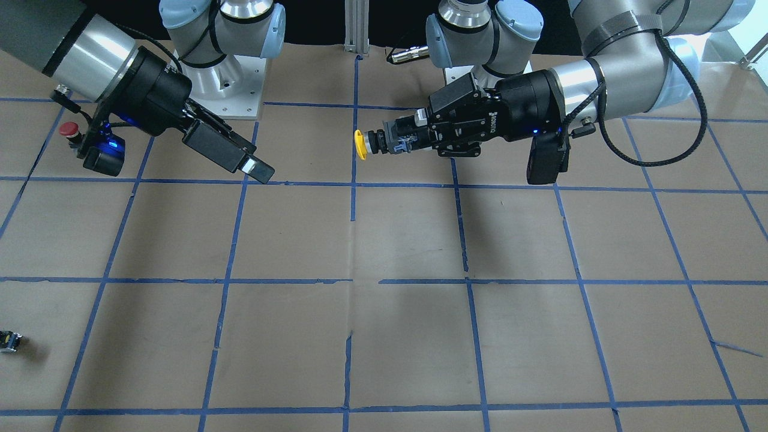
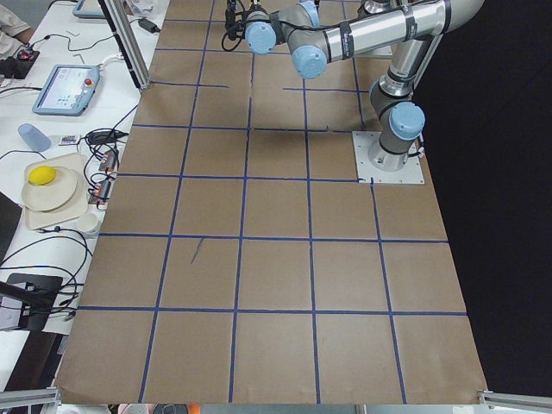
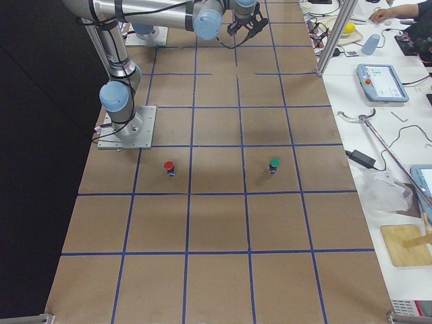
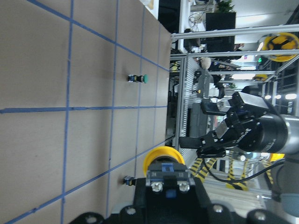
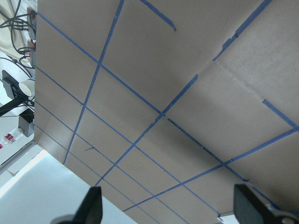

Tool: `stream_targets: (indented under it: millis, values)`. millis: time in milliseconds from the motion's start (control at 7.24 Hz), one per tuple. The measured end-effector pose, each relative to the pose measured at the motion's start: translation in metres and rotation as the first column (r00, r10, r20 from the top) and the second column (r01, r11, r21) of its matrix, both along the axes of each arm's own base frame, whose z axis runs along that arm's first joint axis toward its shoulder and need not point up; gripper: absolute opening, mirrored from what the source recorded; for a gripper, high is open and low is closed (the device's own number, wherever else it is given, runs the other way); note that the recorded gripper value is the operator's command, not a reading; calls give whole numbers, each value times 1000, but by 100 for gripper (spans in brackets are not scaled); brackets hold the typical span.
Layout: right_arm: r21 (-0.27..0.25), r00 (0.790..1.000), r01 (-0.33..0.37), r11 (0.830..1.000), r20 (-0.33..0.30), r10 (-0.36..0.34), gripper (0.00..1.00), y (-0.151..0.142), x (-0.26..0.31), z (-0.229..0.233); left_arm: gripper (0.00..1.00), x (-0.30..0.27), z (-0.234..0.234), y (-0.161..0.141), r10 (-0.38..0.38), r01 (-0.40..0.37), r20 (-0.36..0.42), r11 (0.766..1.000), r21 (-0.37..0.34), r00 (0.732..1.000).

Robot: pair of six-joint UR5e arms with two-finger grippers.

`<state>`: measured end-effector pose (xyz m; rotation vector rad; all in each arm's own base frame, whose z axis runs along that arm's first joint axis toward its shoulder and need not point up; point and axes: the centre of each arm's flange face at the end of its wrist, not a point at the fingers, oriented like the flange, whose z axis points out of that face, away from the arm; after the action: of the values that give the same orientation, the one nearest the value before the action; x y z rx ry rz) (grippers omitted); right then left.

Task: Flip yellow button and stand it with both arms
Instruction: 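Carry the yellow button up toward the right gripper while the right gripper approaches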

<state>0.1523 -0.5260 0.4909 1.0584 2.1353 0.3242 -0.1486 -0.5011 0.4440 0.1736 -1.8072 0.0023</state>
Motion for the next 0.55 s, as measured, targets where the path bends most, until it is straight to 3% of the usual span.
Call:
stream_targets:
  millis: [276,553]
  values:
    - [26,994,24,999,107,-26,99,1,9,8,28,-12,6,1,11,-8,-73,999,46,997]
    - [54,981,33,998,187,-42,99,6,24,18,28,-14,6,0,14,-10,-84,999,52,996]
